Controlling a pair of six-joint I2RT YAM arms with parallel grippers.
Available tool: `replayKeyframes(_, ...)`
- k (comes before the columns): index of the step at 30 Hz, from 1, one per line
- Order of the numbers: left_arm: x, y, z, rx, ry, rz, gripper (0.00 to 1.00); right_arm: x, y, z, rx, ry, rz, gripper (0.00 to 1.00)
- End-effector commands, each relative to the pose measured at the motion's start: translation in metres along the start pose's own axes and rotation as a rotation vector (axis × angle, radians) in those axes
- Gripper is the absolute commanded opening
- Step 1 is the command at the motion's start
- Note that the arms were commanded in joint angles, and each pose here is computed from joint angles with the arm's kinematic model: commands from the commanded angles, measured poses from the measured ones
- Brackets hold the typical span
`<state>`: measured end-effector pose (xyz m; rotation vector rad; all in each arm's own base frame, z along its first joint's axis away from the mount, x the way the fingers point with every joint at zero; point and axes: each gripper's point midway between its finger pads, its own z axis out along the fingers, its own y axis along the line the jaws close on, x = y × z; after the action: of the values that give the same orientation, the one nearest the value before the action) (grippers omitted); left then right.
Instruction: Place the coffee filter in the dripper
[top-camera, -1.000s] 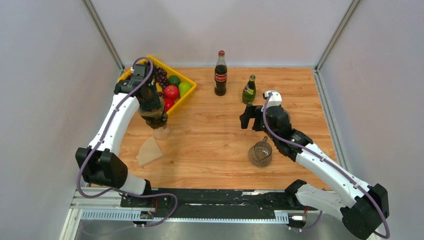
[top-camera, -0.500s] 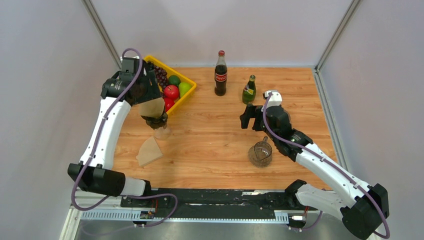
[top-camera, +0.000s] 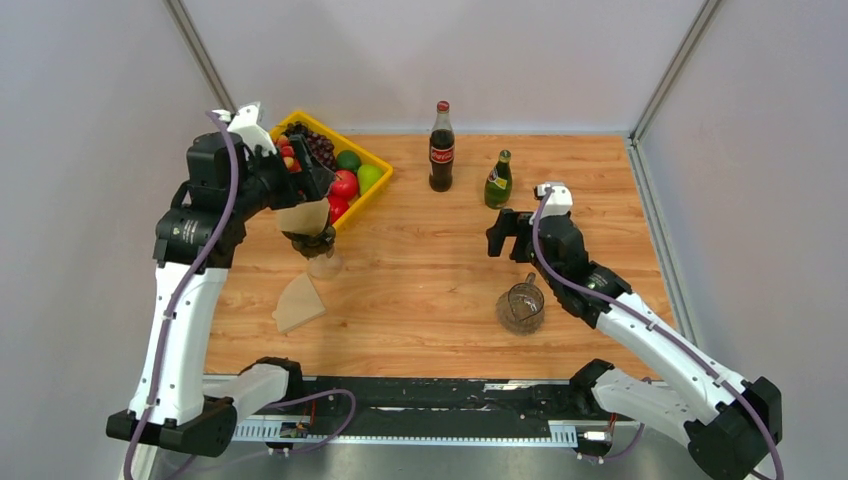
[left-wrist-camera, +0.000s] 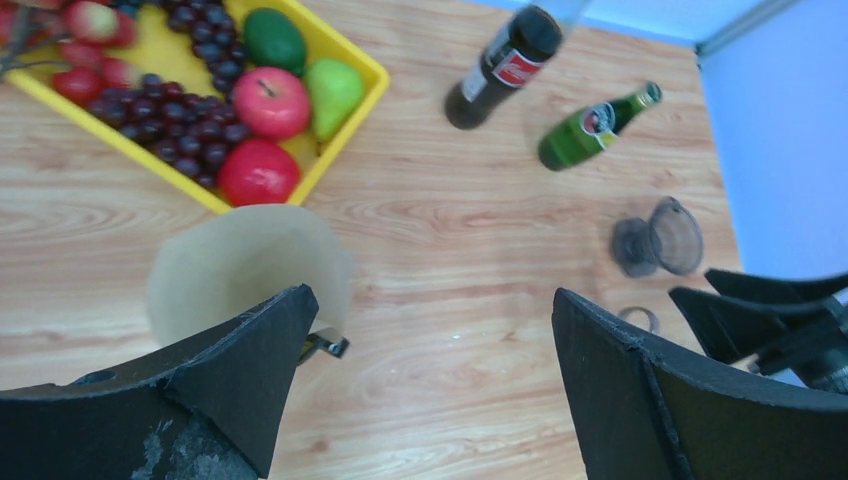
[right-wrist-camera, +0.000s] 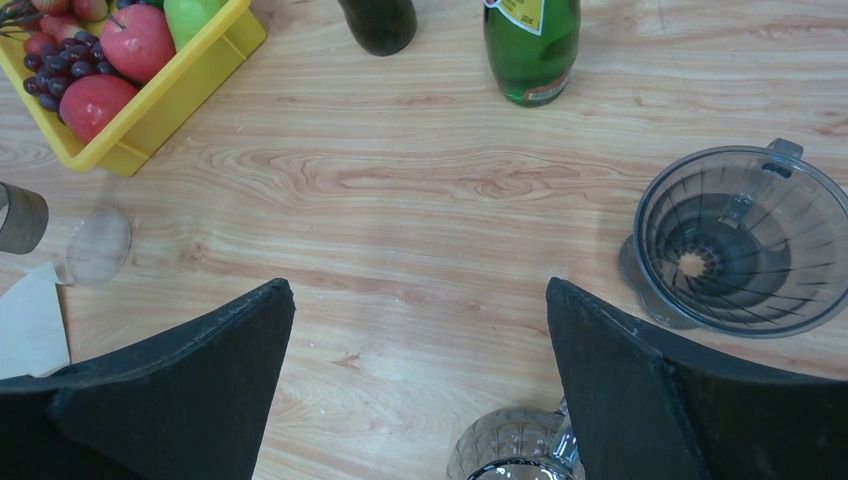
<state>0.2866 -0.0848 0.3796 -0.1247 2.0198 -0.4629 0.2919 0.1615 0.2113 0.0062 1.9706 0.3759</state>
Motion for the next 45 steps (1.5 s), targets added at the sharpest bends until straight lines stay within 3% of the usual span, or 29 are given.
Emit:
replayKeyframes(1, 0.021, -0.029, 0.018, 0.153, 0.065, 0.039, 1.00, -0.006, -0.011, -0.005, 0.039, -0.030, 0.007, 1.00)
replayKeyframes(5, 0.049, -0.051, 0.037, 0.166, 0.141, 0.111, 1.00, -0.007, -0.021, -0.007, 0.083, -0.026, 0.019, 1.00)
replayKeyframes(9, 0.087, -0.090, 0.054, 0.283, 0.226, 0.179, 1.00, -0.003, -0.031, -0.006, 0.115, -0.010, 0.045, 1.00)
replayKeyframes(15, 0.151, -0.116, 0.084, 0.393, 0.317, 0.163, 1.00, 0.005, -0.075, 0.002, 0.222, 0.041, 0.141, 1.00)
replayKeyframes(22, 0.224, -0.116, 0.110, 0.313, 0.413, 0.171, 1.00, 0.009, -0.135, 0.008, 0.360, 0.074, 0.263, 1.00)
replayKeyframes(31, 0.262, -0.106, 0.122, 0.276, 0.447, 0.125, 1.00, 0.018, -0.201, 0.022, 0.521, 0.137, 0.357, 0.99)
replayKeyframes(40, 0.287, -0.096, 0.124, 0.250, 0.508, 0.112, 1.00, 0.029, -0.208, 0.056, 0.505, 0.214, 0.371, 0.79)
replayKeyframes(45, 0.292, -0.091, 0.124, 0.234, 0.522, 0.118, 1.00, 0.041, -0.210, 0.069, 0.496, 0.248, 0.385, 0.57)
